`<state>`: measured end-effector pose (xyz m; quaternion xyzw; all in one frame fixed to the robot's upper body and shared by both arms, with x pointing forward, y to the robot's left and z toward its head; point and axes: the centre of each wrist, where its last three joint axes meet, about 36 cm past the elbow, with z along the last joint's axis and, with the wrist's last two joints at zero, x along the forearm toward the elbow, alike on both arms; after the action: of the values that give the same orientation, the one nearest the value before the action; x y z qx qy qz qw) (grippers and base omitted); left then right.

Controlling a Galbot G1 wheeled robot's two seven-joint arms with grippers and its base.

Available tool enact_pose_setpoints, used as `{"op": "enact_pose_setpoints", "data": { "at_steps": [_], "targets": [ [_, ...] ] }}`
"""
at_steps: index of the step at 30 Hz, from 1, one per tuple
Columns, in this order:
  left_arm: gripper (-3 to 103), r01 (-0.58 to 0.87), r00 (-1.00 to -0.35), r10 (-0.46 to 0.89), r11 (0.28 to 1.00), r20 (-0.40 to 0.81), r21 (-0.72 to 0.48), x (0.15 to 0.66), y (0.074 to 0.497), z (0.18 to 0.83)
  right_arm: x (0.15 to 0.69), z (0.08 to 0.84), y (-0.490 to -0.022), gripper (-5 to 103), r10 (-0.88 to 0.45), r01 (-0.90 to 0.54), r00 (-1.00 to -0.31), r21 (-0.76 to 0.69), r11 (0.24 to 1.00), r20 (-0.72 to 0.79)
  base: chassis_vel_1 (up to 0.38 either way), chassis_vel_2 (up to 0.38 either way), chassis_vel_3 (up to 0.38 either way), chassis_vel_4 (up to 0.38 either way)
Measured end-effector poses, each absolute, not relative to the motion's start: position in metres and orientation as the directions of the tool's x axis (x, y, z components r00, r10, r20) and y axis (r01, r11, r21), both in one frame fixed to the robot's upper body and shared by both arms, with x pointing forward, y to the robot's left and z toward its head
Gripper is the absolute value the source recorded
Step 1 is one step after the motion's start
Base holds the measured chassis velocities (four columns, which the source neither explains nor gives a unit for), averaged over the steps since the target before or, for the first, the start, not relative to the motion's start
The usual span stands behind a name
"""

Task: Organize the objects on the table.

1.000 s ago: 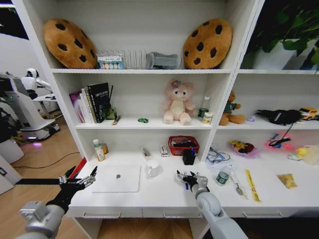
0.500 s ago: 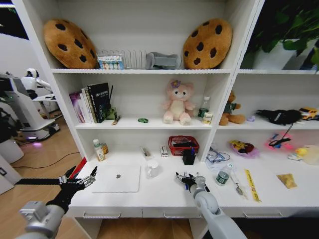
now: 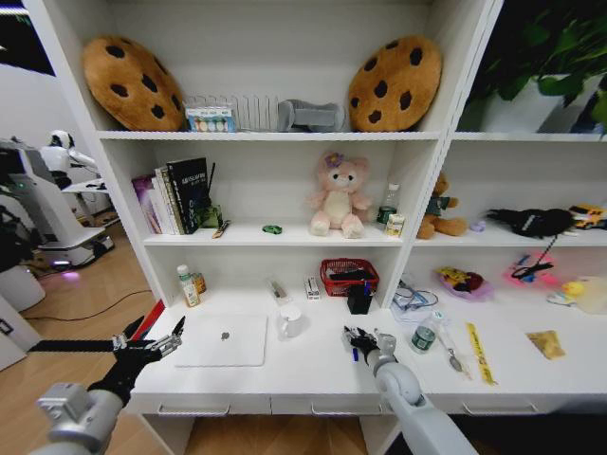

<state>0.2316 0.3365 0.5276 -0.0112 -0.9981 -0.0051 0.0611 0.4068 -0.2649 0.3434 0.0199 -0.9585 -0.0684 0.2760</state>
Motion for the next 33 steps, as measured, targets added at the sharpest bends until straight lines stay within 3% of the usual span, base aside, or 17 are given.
{"op": "enact_pose_setpoints", "data": {
  "at_steps": [2, 7, 12, 18, 22, 27, 33],
  "targets": [
    [100, 0.023, -0.992, 0.022, 1.0, 0.122, 0.009, 0.232, 0.337, 0.528, 0.408, 0.344, -0.272, 25, -0.08, -0.019, -0.844, 0.12, 0.993, 0.53, 0.0, 0.0, 0.0, 0.0],
    [100, 0.023, -0.992, 0.022, 1.0, 0.122, 0.009, 0.232, 0.337, 0.528, 0.412, 0.347, -0.282, 13, -0.083, -0.036, -0.844, 0.098, 0.995, 0.53, 0.0, 0.0, 0.0, 0.0],
    [100, 0.023, -0.992, 0.022, 1.0, 0.122, 0.009, 0.232, 0.337, 0.528, 0.415, 0.352, -0.289, 13, -0.091, -0.048, -0.859, 0.098, 0.994, 0.504, 0.0, 0.0, 0.0, 0.0],
    [100, 0.023, -0.992, 0.022, 1.0, 0.122, 0.009, 0.232, 0.337, 0.528, 0.421, 0.382, -0.301, 13, -0.209, -0.191, -0.939, 0.092, 0.977, 0.272, 0.0, 0.0, 0.0, 0.0],
    [100, 0.023, -0.992, 0.022, 1.0, 0.122, 0.009, 0.232, 0.337, 0.528, 0.437, 0.397, -0.303, 13, -0.224, -0.214, -0.965, 0.082, 0.973, 0.137, 0.0, 0.0, 0.0, 0.0],
    [100, 0.023, -0.992, 0.022, 1.0, 0.122, 0.009, 0.232, 0.337, 0.528, 0.47, 0.398, -0.305, 13, -0.198, -0.195, -0.98, 0.089, 0.977, 0.023, 0.0, 0.0, 0.0, 0.0],
    [100, 0.023, -0.992, 0.021, 1.0, 0.122, 0.009, 0.232, 0.337, 0.528, 0.507, 0.377, -0.304, 13, -0.143, -0.142, -0.99, 0.088, 0.986, -0.002, 0.0, 0.0, 0.0, 0.0]
  ]
}}
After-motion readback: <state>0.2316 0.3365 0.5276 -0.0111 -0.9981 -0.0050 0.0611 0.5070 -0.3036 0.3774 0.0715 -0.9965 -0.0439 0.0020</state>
